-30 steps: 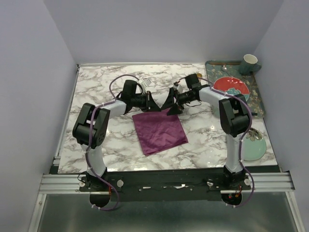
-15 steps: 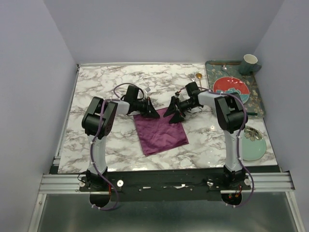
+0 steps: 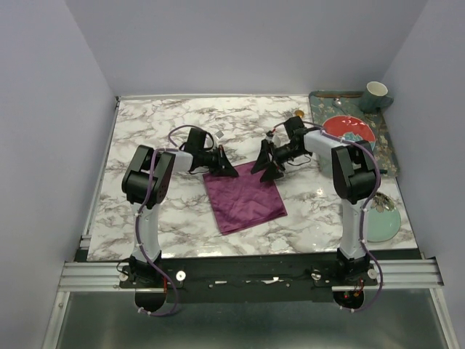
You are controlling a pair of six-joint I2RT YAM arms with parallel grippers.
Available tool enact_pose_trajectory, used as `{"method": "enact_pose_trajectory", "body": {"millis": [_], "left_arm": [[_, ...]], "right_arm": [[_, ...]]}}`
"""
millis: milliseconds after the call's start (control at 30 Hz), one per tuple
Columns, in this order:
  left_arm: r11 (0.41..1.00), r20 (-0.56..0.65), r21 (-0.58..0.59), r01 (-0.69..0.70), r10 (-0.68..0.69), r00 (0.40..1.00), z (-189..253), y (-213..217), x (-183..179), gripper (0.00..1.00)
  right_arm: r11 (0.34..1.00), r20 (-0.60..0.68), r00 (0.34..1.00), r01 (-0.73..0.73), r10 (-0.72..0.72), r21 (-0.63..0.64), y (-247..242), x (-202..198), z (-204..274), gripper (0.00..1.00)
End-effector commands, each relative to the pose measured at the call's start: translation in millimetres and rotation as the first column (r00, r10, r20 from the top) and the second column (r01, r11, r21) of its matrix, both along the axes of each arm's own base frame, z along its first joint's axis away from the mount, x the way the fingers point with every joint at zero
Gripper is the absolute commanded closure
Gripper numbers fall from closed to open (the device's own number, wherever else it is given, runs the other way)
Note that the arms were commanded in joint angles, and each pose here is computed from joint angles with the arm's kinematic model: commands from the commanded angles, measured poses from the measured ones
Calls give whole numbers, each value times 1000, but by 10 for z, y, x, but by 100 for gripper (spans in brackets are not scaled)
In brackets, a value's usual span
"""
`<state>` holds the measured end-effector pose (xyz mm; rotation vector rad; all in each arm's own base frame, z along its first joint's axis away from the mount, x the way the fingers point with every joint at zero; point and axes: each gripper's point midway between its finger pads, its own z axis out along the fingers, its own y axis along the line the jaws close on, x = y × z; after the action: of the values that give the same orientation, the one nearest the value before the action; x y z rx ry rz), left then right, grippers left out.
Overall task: Fold the napkin into a case and place the utensils inside
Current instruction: Smooth out the square-folded napkin at the center of the board.
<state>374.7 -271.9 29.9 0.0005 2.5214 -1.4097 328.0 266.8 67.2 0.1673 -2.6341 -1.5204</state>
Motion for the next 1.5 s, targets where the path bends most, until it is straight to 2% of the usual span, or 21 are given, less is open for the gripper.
{"method": "enact_pose_trajectory", "body": {"millis": [0,100,367,767,1100,1233,1300,1467], "left_arm": [[999,-17,38,-21,22,1000,-102,75,29,100],[999,-19,40,-22,23,1000,-112,78,27,100],[999,-15,37,-22,23,1000,-98,92,34,100],[998,-35,45,-37,39,999,-160,184,27,100],[997,-41,55,-52,54,998,-188,246,37,100],[997,-38,54,-51,54,998,-175,247,34,100],[997,-35,53,-50,52,998,-162,245,35,100],[998,-30,50,-45,47,998,-145,238,28,100]], "right_arm": [[982,97,992,-95,79,165,310,-161,659,16],[975,86,990,-125,111,185,462,-269,674,13],[977,-43,992,-112,122,181,501,-305,178,9],[987,-101,991,-76,91,141,123,-468,-364,8],[991,-59,993,-92,97,93,-159,-718,-485,7],[990,-3,992,-123,123,66,-216,-774,-503,7],[989,15,990,-140,139,54,-238,-801,-456,7],[976,89,984,-168,157,136,-179,-866,22,5]]}}
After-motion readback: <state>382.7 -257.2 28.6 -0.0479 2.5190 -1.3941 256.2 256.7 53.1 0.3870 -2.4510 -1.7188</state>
